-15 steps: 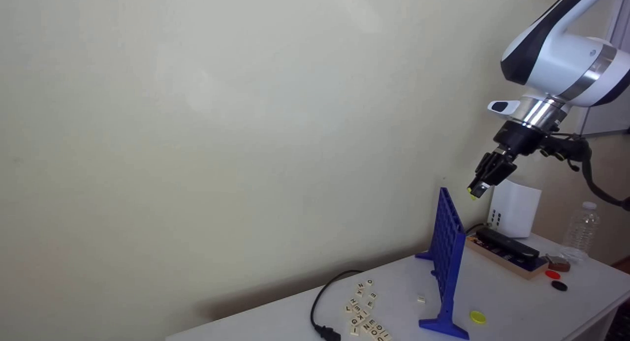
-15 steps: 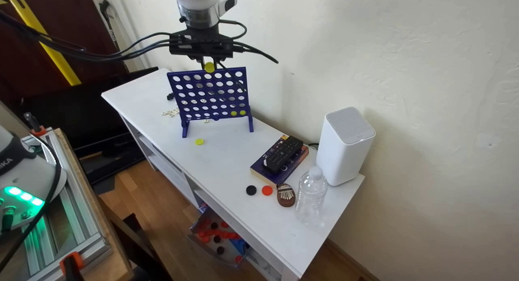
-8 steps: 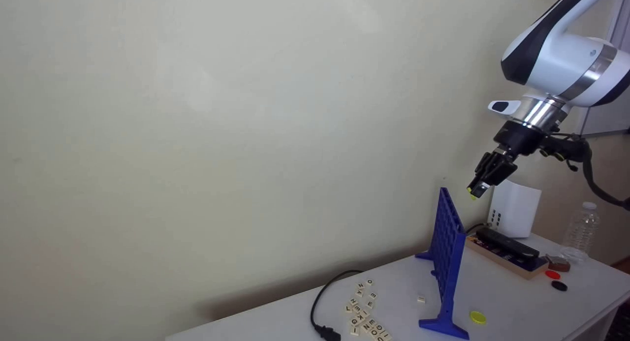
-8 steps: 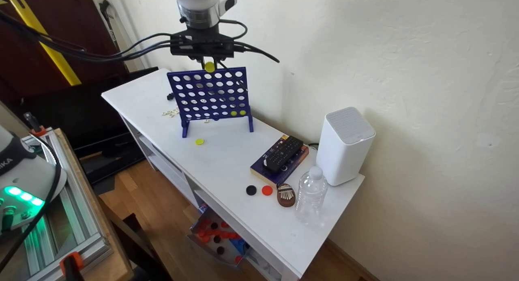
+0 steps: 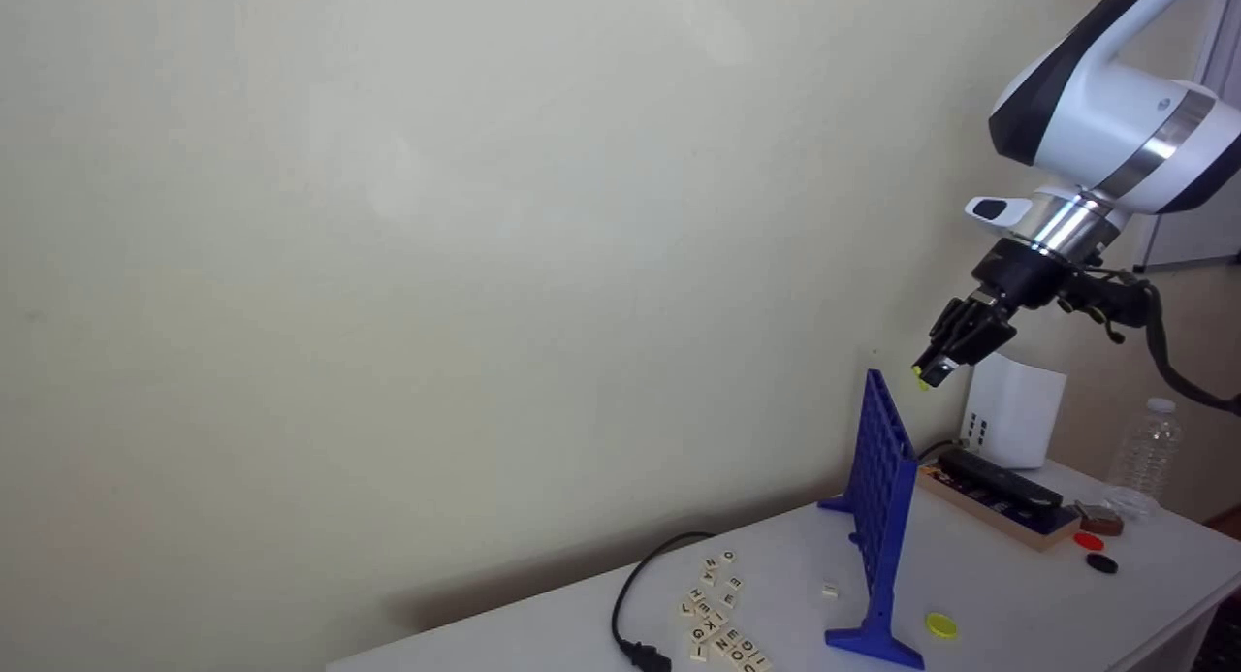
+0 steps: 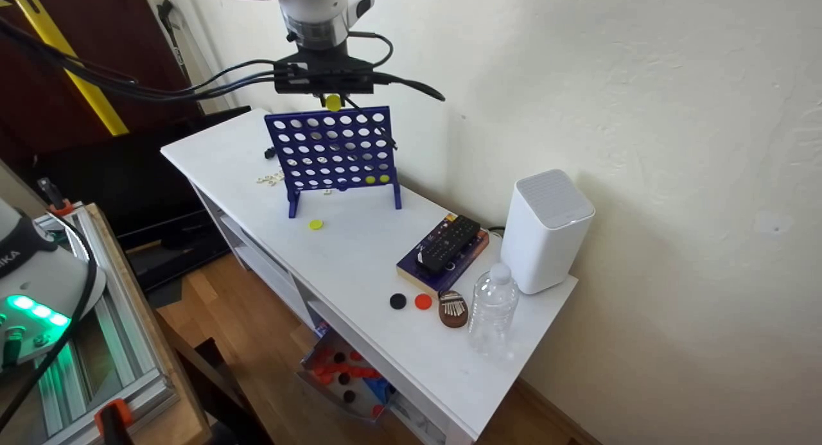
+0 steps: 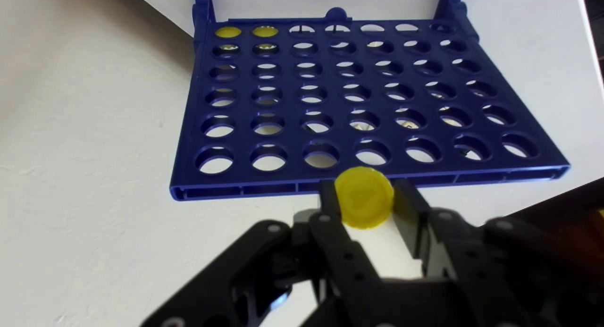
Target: Put the yellow circular object inside the blue frame
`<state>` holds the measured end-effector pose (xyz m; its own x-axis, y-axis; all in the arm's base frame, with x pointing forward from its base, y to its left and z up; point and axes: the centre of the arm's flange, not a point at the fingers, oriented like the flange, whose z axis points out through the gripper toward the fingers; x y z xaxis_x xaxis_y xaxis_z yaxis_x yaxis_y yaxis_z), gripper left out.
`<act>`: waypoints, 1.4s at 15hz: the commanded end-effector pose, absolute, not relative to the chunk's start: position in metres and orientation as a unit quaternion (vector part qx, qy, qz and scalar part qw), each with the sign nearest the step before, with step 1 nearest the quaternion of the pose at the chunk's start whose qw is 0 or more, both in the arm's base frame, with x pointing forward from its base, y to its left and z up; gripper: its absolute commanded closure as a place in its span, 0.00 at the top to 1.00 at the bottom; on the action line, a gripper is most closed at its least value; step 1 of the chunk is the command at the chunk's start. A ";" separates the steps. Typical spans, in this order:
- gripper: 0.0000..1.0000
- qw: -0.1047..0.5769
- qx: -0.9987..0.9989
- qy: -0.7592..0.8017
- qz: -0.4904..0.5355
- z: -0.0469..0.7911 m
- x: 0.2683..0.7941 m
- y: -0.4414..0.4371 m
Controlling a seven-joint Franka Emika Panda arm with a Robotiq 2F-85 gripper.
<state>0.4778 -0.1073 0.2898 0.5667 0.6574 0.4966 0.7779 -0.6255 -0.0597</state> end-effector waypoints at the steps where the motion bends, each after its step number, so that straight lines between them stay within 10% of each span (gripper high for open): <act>1: 0.09 0.141 -0.865 -0.419 -0.238 0.278 0.480 -0.107; 21: 0.09 0.170 -0.834 -0.423 -0.311 0.258 0.483 -0.107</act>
